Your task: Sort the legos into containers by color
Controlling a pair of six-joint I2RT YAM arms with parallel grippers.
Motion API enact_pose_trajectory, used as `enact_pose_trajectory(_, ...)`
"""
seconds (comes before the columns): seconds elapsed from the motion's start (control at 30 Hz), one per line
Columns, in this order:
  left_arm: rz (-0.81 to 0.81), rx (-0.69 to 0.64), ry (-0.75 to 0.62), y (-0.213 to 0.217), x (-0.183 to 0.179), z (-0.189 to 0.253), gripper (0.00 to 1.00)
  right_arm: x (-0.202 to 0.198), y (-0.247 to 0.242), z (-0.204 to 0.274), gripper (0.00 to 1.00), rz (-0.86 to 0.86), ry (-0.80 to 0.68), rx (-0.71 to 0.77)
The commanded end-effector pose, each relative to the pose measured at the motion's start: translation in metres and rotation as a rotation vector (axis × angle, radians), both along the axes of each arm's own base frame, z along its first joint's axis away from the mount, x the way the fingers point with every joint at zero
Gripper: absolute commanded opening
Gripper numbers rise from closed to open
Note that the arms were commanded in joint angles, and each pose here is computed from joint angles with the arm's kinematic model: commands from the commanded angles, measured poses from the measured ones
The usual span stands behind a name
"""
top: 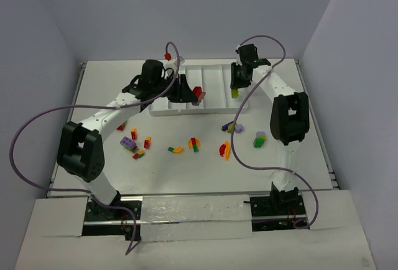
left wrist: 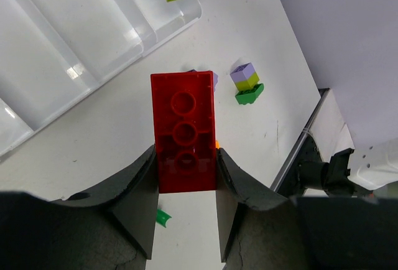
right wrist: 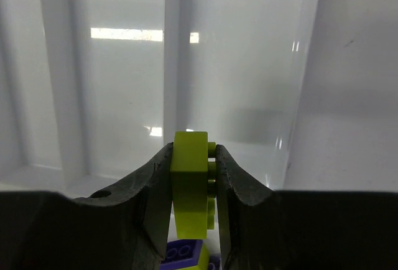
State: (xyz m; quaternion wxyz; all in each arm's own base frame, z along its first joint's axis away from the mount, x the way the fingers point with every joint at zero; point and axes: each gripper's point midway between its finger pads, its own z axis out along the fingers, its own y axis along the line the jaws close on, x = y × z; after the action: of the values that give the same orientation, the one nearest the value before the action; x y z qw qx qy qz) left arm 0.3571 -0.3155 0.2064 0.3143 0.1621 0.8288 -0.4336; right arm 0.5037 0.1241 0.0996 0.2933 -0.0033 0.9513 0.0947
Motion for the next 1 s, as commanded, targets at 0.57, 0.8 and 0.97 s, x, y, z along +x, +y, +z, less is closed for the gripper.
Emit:
enact_pose_trajectory(0.57,-0.174,-0.363,-0.118,0.008,0.003,0.076,0.00,-0.071,0.096,0.140,1.00,0.568,-0.293,0.439)
enact_pose_trajectory(0.8,-0.236,-0.493,-0.137,0.007,-0.016,0.099,0.00,-0.149,0.138,0.191,0.97,0.852,-0.270,0.787)
enact_pose_trajectory(0.97,-0.239,-0.515,-0.102,0.008,-0.021,0.097,0.00,-0.163,0.152,0.199,0.97,0.892,-0.249,0.846)
